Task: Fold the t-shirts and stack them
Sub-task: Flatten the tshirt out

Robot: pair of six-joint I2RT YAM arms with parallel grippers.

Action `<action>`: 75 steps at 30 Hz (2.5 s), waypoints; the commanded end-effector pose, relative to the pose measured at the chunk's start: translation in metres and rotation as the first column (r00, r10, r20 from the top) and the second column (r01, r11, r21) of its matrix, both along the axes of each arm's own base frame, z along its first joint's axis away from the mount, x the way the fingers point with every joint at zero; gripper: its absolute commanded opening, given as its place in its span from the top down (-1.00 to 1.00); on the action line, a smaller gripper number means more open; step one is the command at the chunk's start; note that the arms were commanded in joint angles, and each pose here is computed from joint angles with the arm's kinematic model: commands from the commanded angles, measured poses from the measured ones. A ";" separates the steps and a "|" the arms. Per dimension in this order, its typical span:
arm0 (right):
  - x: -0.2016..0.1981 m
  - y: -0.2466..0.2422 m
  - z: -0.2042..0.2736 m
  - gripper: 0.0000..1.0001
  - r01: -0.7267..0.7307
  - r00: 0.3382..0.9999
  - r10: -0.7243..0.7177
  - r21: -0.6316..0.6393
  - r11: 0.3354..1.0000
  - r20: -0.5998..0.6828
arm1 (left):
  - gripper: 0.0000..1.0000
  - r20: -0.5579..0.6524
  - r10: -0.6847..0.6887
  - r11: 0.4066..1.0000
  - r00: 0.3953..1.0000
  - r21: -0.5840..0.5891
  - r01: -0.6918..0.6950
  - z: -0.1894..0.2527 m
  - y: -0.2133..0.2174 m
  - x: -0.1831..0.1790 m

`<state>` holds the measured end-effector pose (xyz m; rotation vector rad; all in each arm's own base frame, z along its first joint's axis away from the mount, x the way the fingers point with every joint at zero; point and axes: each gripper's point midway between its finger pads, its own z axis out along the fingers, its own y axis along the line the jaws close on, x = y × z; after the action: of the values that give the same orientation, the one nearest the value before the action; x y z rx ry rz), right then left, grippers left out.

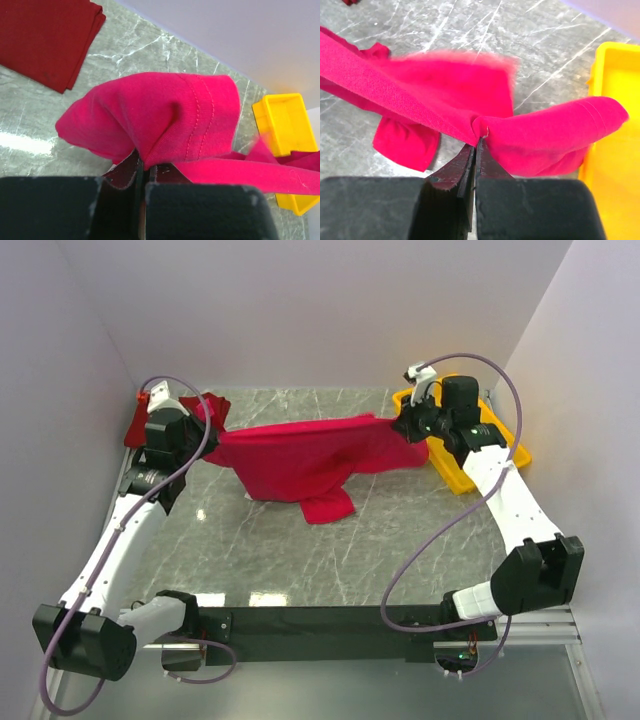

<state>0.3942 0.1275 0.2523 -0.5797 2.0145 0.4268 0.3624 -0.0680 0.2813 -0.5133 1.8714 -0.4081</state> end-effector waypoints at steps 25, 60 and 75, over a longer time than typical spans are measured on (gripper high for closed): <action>-0.102 0.001 0.133 1.00 -0.283 0.881 0.239 0.050 0.958 0.409 | 0.99 0.407 0.113 0.993 0.906 -0.086 -0.086 0.151 0.035 -0.077; 0.140 -0.066 -0.081 1.00 0.515 0.857 -0.513 -0.105 0.851 0.044 | 0.99 -0.192 0.090 0.995 0.977 0.052 -0.082 -0.114 -0.015 0.181; 0.109 -0.032 -0.035 -0.39 0.144 0.987 -0.124 -0.214 0.966 0.107 | -0.47 -0.113 -0.047 0.990 0.992 0.125 0.061 -0.031 -0.026 0.221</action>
<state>0.5248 0.0799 0.1580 -0.3035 2.1525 0.0310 0.5965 -0.1051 0.1798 -0.4886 2.0968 -0.3041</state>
